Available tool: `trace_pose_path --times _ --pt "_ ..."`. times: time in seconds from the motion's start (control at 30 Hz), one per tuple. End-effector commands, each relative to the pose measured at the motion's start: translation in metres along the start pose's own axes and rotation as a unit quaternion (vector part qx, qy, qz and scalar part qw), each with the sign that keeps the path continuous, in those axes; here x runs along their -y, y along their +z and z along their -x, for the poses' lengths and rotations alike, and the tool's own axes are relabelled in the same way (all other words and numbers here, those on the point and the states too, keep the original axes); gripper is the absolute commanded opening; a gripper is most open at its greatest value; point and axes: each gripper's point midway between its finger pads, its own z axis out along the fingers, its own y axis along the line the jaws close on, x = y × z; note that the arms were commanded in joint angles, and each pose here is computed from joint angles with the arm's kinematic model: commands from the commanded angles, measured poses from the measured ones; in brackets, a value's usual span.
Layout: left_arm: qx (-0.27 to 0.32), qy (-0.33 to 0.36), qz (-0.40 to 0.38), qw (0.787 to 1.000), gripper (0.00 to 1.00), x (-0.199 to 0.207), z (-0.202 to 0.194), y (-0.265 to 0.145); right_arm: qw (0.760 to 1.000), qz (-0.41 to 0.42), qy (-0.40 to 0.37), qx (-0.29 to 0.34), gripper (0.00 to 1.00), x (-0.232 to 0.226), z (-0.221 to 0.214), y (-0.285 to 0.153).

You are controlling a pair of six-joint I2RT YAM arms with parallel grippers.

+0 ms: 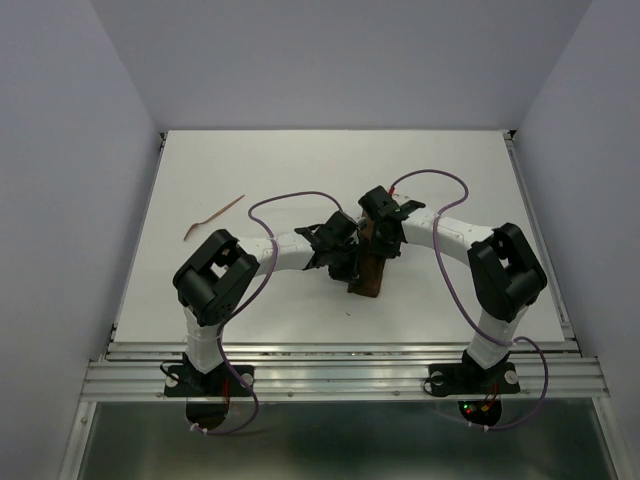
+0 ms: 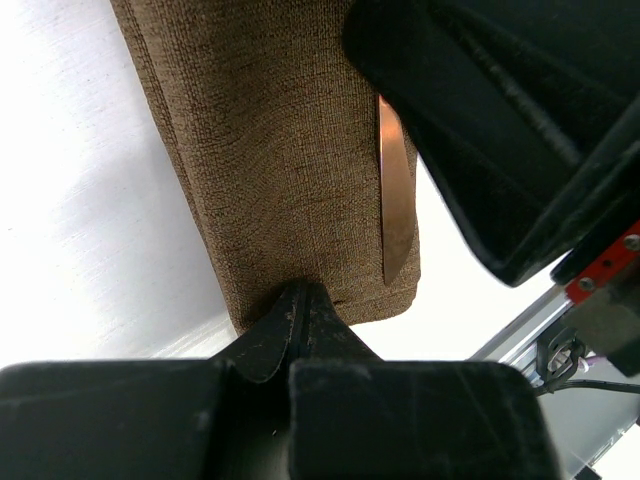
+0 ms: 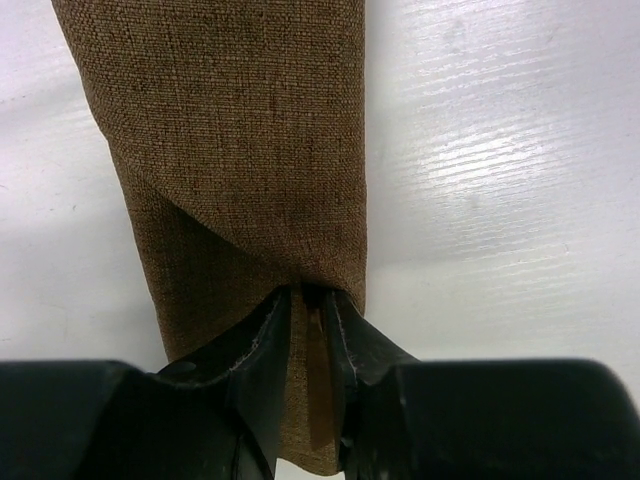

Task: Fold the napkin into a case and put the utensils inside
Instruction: Stuff the knife into the folded napkin.

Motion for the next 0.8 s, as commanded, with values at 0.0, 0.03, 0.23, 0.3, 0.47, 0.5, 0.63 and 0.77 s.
trace_pose_path --times 0.0,0.03,0.23,0.3,0.47,0.5,0.63,0.77 --pt "-0.022 0.000 0.018 1.000 0.00 -0.012 -0.017 -0.002 1.000 0.017 0.007 0.020 0.30 -0.007 0.012 -0.012" --pt "-0.022 0.000 0.018 1.000 0.00 -0.011 -0.016 -0.002 1.000 0.021 0.008 0.020 0.30 -0.008 0.013 -0.013" --pt "-0.021 0.001 0.019 1.000 0.00 -0.012 -0.016 -0.002 0.999 0.038 0.010 0.012 0.31 -0.012 0.010 -0.019" --pt "-0.021 0.001 0.019 1.000 0.00 -0.011 -0.016 -0.002 0.999 0.043 0.012 0.010 0.31 -0.011 0.008 -0.022" --pt "-0.022 0.001 0.017 1.000 0.00 -0.011 -0.016 -0.002 0.999 0.039 0.010 0.002 0.29 -0.005 0.000 -0.020" --pt "-0.022 0.001 0.018 1.000 0.00 -0.012 -0.016 -0.001 0.999 0.037 0.010 0.001 0.29 -0.004 -0.002 -0.019" --pt "-0.022 0.001 0.017 1.000 0.00 -0.011 -0.016 -0.001 0.999 0.036 0.007 -0.008 0.27 -0.002 -0.008 -0.013" --pt "-0.022 0.001 0.017 1.000 0.00 -0.011 -0.016 -0.001 0.999 0.038 0.002 -0.015 0.26 -0.004 -0.012 -0.010"
